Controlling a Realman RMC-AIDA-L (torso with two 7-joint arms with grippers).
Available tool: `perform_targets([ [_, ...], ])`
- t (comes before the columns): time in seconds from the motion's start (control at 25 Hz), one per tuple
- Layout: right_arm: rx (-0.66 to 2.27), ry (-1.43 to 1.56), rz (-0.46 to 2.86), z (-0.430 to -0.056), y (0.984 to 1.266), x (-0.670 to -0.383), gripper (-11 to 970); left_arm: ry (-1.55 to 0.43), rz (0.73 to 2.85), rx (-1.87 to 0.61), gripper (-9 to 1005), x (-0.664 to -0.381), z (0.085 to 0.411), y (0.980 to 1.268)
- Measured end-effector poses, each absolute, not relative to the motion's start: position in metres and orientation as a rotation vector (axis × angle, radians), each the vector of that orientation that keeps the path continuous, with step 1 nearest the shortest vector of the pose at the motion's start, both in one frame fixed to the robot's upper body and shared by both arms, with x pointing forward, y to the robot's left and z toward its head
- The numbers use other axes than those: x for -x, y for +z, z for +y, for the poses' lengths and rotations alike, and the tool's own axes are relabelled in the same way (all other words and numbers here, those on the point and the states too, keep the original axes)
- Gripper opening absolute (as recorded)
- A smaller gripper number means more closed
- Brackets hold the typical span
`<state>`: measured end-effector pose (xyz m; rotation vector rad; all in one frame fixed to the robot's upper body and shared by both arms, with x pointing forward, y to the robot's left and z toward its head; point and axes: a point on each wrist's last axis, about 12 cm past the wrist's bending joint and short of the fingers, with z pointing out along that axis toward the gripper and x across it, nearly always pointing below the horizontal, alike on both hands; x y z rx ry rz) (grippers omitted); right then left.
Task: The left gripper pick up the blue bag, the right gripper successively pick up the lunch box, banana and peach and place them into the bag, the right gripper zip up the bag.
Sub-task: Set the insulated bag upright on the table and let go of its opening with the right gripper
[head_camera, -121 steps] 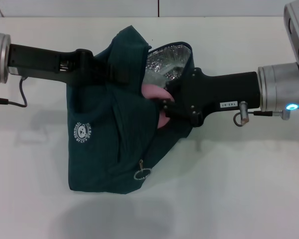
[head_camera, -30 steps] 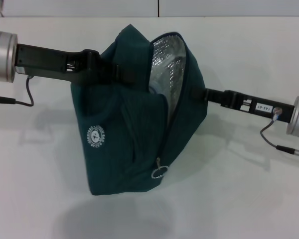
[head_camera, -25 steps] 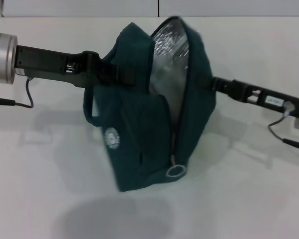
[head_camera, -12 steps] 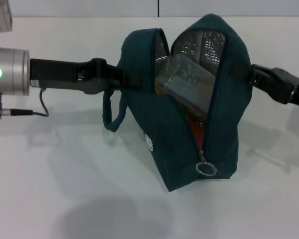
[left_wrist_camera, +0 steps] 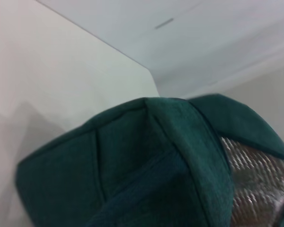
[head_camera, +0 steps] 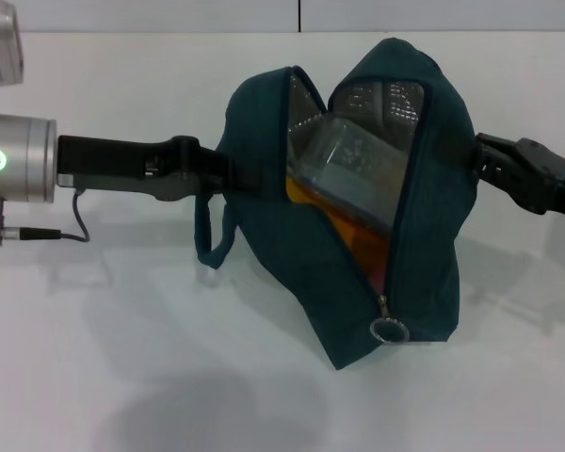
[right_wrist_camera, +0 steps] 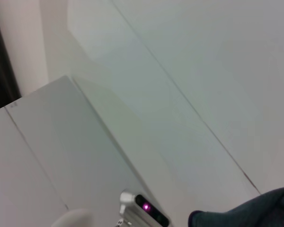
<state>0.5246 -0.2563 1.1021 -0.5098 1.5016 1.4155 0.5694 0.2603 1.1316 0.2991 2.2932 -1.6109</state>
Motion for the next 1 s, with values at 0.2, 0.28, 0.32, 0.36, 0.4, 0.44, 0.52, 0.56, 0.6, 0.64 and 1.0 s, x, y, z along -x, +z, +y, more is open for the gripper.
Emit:
perform_targets([
  [0.2, 0.477, 1.402, 1.522, -0.259, 1.096, -0.522, 68, -1.65, 2.285, -0.325, 38, -0.566, 0.256, 1.132],
  [0.28, 0.462, 1.388, 1.537, -0.261, 1.093, -0.522, 85, -1.66, 2.278, -0.336, 38, -0.565, 0.253, 1.132],
  [0.32, 0.456, 1.383, 1.544, -0.261, 1.092, -0.522, 93, -1.664, 2.274, -0.343, 38, -0.565, 0.252, 1.131],
  [0.36, 0.447, 1.38, 1.553, -0.262, 1.091, -0.522, 102, -1.666, 2.272, -0.347, 38, -0.564, 0.251, 1.131],
  [0.4, 0.442, 1.38, 1.557, -0.262, 1.09, -0.521, 110, -1.667, 2.269, -0.352, 38, -0.564, 0.25, 1.13],
  [0.44, 0.435, 1.38, 1.562, -0.262, 1.088, -0.521, 119, -1.667, 2.269, -0.354, 38, -0.564, 0.249, 1.13],
  [0.52, 0.435, 1.376, 1.564, -0.263, 1.086, -0.519, 135, -1.663, 2.27, -0.352, 38, -0.563, 0.249, 1.128],
  [0.56, 0.438, 1.371, 1.563, -0.264, 1.085, -0.517, 144, -1.659, 2.27, -0.344, 38, -0.563, 0.249, 1.127],
  [0.6, 0.44, 1.367, 1.562, -0.265, 1.084, -0.515, 152, -1.656, 2.271, -0.338, 38, -0.563, 0.249, 1.126],
  [0.64, 0.44, 1.365, 1.561, -0.266, 1.083, -0.513, 161, -1.652, 2.273, -0.329, 38, -0.562, 0.25, 1.125],
  [1.0, 0.452, 1.343, 1.491, -0.281, 1.079, -0.488, 442, -1.649, 2.293, -0.33, 37, -0.559, 0.249, 1.121],
])
